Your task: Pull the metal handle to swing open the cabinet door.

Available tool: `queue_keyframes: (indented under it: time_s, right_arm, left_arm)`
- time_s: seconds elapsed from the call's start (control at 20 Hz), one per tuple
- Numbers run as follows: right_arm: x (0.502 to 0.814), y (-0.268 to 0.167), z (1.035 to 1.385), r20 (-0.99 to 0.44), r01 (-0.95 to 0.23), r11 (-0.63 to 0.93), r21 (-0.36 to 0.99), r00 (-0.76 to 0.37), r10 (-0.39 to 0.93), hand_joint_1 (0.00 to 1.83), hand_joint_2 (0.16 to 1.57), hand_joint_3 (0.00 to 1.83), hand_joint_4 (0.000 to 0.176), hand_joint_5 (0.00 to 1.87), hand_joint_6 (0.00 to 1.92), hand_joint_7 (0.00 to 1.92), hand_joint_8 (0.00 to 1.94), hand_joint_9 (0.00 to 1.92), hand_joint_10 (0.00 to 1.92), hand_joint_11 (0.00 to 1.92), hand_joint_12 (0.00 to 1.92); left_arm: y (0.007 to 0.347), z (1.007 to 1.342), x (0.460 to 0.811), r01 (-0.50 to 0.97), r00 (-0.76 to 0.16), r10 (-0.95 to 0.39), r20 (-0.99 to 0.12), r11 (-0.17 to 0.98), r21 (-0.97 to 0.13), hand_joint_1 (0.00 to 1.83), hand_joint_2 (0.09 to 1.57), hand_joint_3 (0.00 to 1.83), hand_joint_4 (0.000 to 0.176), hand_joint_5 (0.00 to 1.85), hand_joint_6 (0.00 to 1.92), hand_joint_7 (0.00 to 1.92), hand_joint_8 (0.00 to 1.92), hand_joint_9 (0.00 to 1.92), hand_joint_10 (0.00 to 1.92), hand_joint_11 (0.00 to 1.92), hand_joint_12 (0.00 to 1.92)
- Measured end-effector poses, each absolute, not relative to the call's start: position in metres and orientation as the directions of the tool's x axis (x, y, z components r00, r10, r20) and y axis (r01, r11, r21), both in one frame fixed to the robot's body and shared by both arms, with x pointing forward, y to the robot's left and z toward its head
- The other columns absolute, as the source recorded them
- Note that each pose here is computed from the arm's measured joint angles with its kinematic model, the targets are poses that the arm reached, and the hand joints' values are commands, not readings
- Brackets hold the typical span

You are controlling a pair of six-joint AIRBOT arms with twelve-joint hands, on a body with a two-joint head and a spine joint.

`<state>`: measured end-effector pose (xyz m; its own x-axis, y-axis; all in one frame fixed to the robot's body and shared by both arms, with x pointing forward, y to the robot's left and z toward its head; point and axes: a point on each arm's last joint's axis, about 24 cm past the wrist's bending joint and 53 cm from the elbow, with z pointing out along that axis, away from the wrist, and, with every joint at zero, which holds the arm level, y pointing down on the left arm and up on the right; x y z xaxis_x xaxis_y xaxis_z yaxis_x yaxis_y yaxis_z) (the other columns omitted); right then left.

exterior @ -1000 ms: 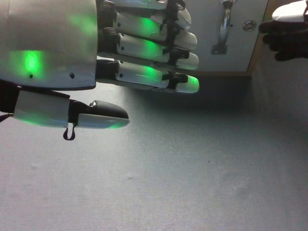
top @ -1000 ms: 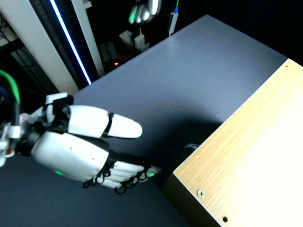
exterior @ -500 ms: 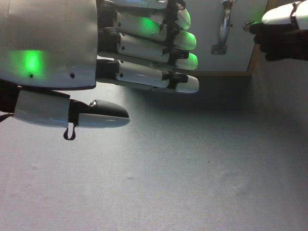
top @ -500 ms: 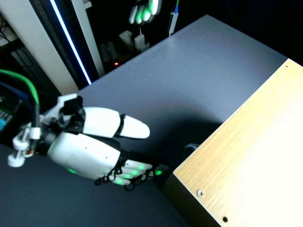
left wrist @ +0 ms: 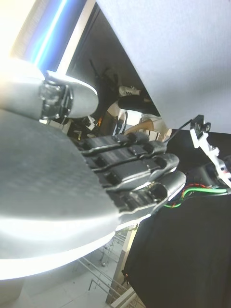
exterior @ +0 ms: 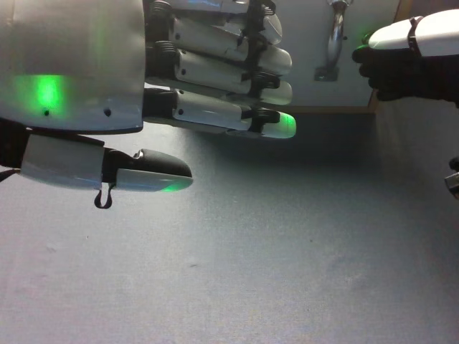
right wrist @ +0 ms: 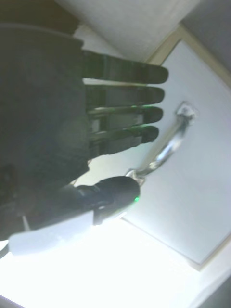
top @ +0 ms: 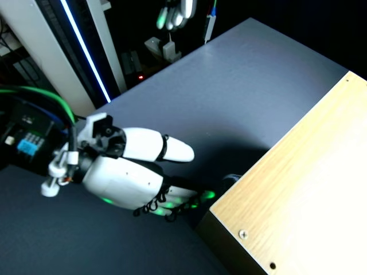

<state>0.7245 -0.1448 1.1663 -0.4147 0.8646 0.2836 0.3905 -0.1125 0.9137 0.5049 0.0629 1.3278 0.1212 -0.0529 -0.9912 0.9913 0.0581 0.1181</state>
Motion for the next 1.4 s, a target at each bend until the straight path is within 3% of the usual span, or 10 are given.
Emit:
queue_keyframes:
  time_s: [0.15,0.75,1.4]
  right_arm:
    - [0.726,-0.139,1.166,0.286,0.387,-0.116,0.915,-0.42,0.861,0.0,1.57,0.1,0.0,0.21,0.0,0.2,0.0,0.16,0.0,0.0,0.48]
    - [0.729,-0.13,1.165,0.29,0.379,-0.122,0.917,-0.427,0.856,0.0,1.57,0.09,0.0,0.23,0.0,0.22,0.0,0.18,0.0,0.0,0.53]
    - [0.706,-0.125,1.17,0.272,0.374,-0.092,0.923,-0.462,0.844,0.0,1.57,0.1,0.0,0.22,0.0,0.22,0.0,0.18,0.0,0.0,0.53]
  left_arm:
    - [0.063,1.328,0.505,0.991,0.121,-0.053,-0.991,0.058,0.118,0.0,1.57,0.05,0.0,0.39,0.0,0.42,0.0,0.39,0.0,0.0,0.87]
    - [0.063,1.328,0.505,0.991,0.121,-0.053,-0.991,0.058,0.118,0.0,1.57,0.06,0.0,0.39,0.0,0.42,0.0,0.4,0.0,0.02,0.88]
    - [0.063,1.328,0.505,0.991,0.121,-0.053,-0.991,0.058,0.118,0.0,1.57,0.05,0.0,0.4,0.0,0.43,0.0,0.41,0.0,0.02,0.88]
